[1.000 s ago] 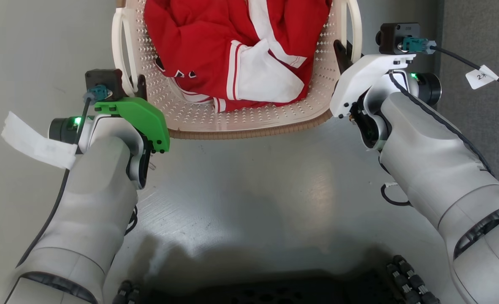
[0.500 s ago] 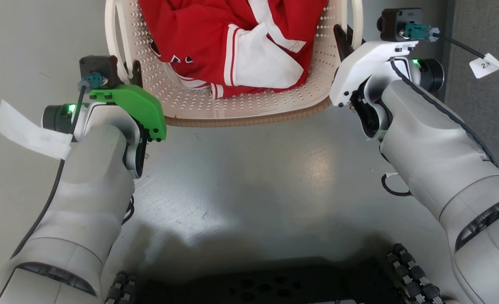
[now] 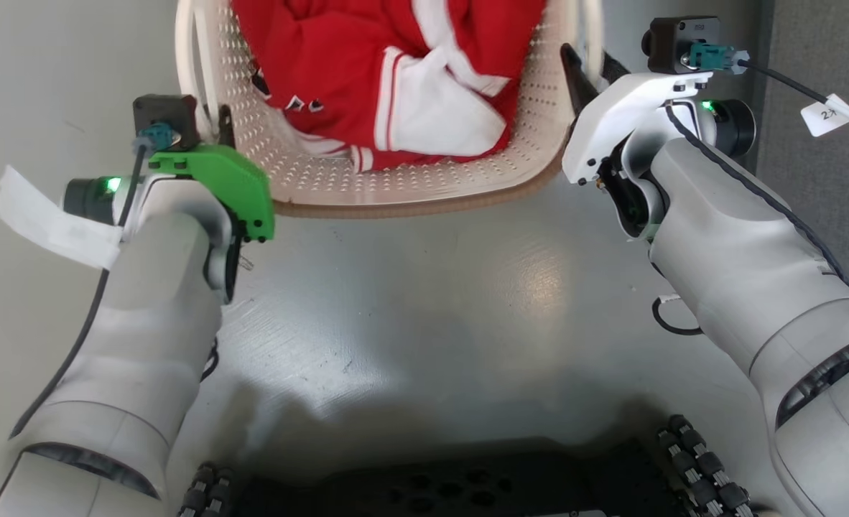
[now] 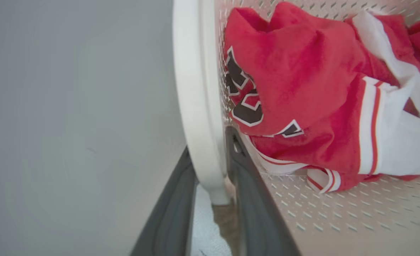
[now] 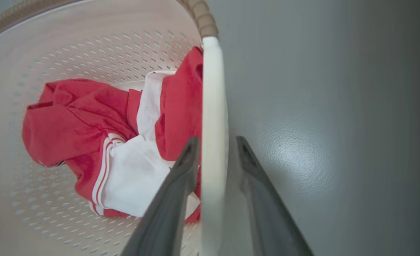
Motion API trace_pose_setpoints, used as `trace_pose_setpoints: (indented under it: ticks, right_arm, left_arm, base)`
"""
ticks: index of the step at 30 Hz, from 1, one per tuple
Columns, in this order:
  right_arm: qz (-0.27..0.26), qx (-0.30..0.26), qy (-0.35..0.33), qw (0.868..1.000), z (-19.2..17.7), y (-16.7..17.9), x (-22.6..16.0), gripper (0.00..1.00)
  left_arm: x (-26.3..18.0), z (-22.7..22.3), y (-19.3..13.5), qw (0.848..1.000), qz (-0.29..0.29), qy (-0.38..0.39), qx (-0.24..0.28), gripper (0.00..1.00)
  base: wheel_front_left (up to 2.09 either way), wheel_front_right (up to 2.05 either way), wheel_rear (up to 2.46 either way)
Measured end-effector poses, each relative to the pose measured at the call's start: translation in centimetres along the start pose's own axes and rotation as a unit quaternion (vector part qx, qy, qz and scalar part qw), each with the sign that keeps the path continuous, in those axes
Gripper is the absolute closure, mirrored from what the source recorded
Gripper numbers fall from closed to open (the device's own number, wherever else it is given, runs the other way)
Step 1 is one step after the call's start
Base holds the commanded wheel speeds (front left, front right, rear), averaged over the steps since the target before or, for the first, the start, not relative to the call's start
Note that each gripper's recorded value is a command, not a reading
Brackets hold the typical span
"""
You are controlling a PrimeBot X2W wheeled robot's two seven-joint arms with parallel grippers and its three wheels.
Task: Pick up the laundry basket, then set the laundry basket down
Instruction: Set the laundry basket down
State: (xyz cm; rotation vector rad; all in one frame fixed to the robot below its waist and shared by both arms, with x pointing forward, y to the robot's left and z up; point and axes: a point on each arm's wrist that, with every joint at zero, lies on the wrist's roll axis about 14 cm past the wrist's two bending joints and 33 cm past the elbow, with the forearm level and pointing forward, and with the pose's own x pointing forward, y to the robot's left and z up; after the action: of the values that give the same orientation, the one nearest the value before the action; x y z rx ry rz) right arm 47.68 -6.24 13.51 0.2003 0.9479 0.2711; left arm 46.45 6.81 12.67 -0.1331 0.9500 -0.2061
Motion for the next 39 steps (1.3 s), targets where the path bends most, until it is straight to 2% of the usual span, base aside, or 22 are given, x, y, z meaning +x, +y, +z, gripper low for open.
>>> trace_pose_setpoints:
  ticks: [1, 2, 16, 26, 32, 39]
  right_arm:
    - [-0.001, -0.001, -0.003, 1.000, 0.2, -0.1, -0.1, 0.04]
    - [-0.001, -0.002, -0.005, 1.000, 0.3, -0.1, -0.1, 0.00]
    - [-0.006, -0.013, -0.019, 1.000, 1.9, -0.1, -1.2, 0.00]
    - [-0.017, -0.019, -0.053, 0.998, 5.0, -0.2, -3.1, 0.00]
    - [-0.015, -0.018, -0.100, 0.995, 8.9, 0.6, -5.2, 0.00]
    - [0.000, -0.020, -0.182, 0.983, 15.0, 1.9, -8.2, 0.00]
  left_arm:
    - [-0.1, 0.0, 0.2, 1.000, 0.002, 0.001, 0.004, 0.00]
    - [-0.2, 0.0, 0.5, 1.000, 0.005, 0.001, 0.008, 0.00]
    - [-1.1, 1.7, 1.2, 1.000, 0.018, -0.017, 0.014, 0.00]
    - [-2.8, 5.3, 0.8, 0.998, 0.018, -0.058, 0.020, 0.00]
    - [-4.8, 10.8, 0.0, 0.992, 0.010, -0.128, 0.015, 0.00]
    - [-8.5, 17.8, -1.1, 0.973, -0.009, -0.230, 0.014, 0.00]
  base:
    - [0.00, 0.00, 0.00]
    - [0.00, 0.00, 0.00]
    - [0.00, 0.00, 0.00]
    - [0.00, 0.00, 0.00]
    - [0.00, 0.00, 0.00]
    - [0.00, 0.00, 0.00]
